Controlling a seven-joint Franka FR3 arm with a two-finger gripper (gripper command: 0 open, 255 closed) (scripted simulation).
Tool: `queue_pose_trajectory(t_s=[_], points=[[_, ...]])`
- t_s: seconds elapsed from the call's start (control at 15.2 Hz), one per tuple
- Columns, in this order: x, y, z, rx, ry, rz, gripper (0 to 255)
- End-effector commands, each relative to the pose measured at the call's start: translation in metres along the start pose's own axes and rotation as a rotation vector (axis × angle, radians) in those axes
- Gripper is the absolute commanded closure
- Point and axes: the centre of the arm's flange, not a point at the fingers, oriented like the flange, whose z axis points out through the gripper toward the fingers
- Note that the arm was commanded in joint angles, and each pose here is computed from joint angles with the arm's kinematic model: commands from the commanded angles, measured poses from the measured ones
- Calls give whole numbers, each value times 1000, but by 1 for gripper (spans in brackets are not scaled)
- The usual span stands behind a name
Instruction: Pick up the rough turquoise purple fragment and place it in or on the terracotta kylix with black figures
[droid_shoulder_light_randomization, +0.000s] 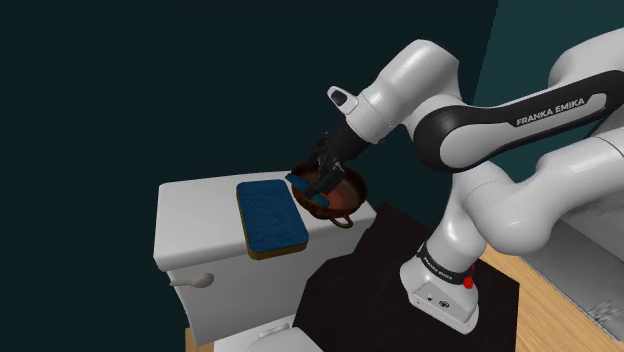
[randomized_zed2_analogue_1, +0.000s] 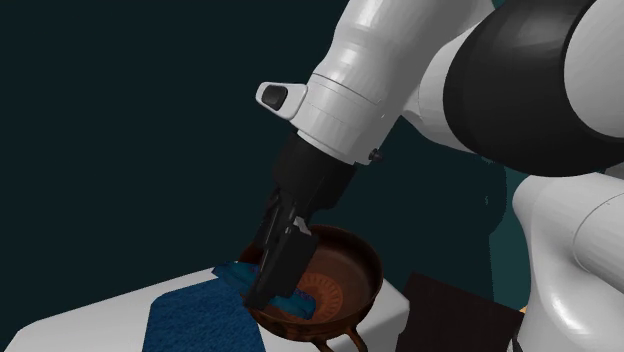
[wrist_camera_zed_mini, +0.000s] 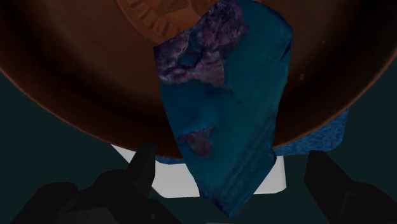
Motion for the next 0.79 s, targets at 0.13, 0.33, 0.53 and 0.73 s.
queue_pose_trajectory(t_s=[0.13, 0.33, 0.53, 0.73], points=[[0, 0, 0, 0, 0, 0, 0], [0, 0, 0, 0, 0, 0, 255], [0, 0, 0, 0, 0, 0, 255], [0, 0, 0, 0, 0, 0, 255]])
